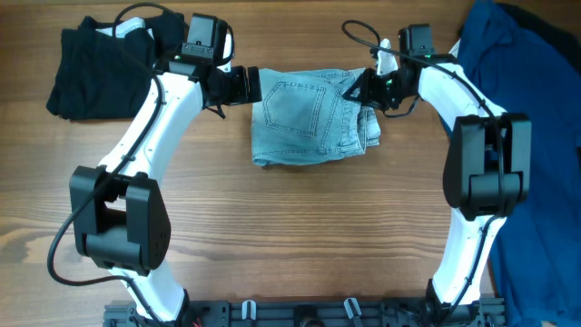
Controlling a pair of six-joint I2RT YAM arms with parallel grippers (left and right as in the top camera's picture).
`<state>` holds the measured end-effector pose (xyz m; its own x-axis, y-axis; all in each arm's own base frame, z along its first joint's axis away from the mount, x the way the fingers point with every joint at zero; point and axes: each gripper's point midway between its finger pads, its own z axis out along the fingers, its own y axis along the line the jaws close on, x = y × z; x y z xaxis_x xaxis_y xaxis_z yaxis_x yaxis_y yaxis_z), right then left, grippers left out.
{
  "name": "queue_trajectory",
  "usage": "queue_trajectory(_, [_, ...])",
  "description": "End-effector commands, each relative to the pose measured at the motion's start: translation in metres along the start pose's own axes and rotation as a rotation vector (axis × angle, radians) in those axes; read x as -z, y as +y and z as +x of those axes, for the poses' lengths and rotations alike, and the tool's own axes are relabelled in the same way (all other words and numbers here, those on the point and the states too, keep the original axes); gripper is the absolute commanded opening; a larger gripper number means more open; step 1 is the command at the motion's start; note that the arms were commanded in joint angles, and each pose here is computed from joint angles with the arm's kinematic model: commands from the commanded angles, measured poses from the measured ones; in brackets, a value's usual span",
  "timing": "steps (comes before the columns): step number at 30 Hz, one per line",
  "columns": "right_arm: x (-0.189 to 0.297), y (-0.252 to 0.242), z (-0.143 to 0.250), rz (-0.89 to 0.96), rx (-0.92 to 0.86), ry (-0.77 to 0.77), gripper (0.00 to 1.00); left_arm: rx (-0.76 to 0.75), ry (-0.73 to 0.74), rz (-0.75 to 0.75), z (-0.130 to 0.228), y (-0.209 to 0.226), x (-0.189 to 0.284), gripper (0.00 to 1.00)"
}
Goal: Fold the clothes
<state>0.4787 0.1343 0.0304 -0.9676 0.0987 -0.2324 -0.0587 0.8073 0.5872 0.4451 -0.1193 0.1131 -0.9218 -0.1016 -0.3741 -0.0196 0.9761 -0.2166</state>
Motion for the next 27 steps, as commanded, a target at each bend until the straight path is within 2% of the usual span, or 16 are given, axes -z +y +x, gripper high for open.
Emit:
queue_trajectory(1, [-0.002,0.011,-0.01,-0.044,0.016,-0.016,0.04,-0.007,-0.019,0.004,-0.007,-0.003,0.003,1.0])
queue_trajectory(6, [0.034,0.036,-0.048,-0.022,0.096,-0.14,0.04,-0.007,-0.023,0.006,-0.008,-0.004,0.003,1.0])
queue_trajectory(10, [0.036,0.041,-0.061,-0.03,0.143,-0.192,0.04,-0.008,-0.026,0.007,-0.008,-0.004,0.003,1.0])
queue_trajectory(17, [0.034,0.085,-0.085,-0.115,0.372,-0.31,0.05,-0.008,-0.026,0.007,-0.008,-0.004,0.003,1.0])
queue_trajectory(18, [0.035,0.089,-0.094,-0.104,0.397,-0.352,0.15,-0.008,-0.026,0.007,-0.009,-0.004,0.004,1.0])
queue_trajectory(19, [0.037,0.087,-0.104,-0.054,0.398,-0.401,0.78,-0.008,-0.026,0.007,-0.008,-0.004,0.003,1.0])
queue_trajectory(20, [0.039,0.083,-0.112,-0.009,0.396,-0.437,1.0,-0.008,-0.026,0.007,-0.008,-0.004,0.003,1.0])
queue_trajectory(24, [0.061,0.077,-0.128,0.045,0.374,-0.472,1.0,-0.008,-0.026,0.007,-0.008,-0.004,0.003,1.0])
queue_trajectory(27, [0.097,0.08,-0.134,0.069,0.355,-0.473,1.0,-0.008,-0.026,0.008,-0.008,-0.004,0.003,1.0])
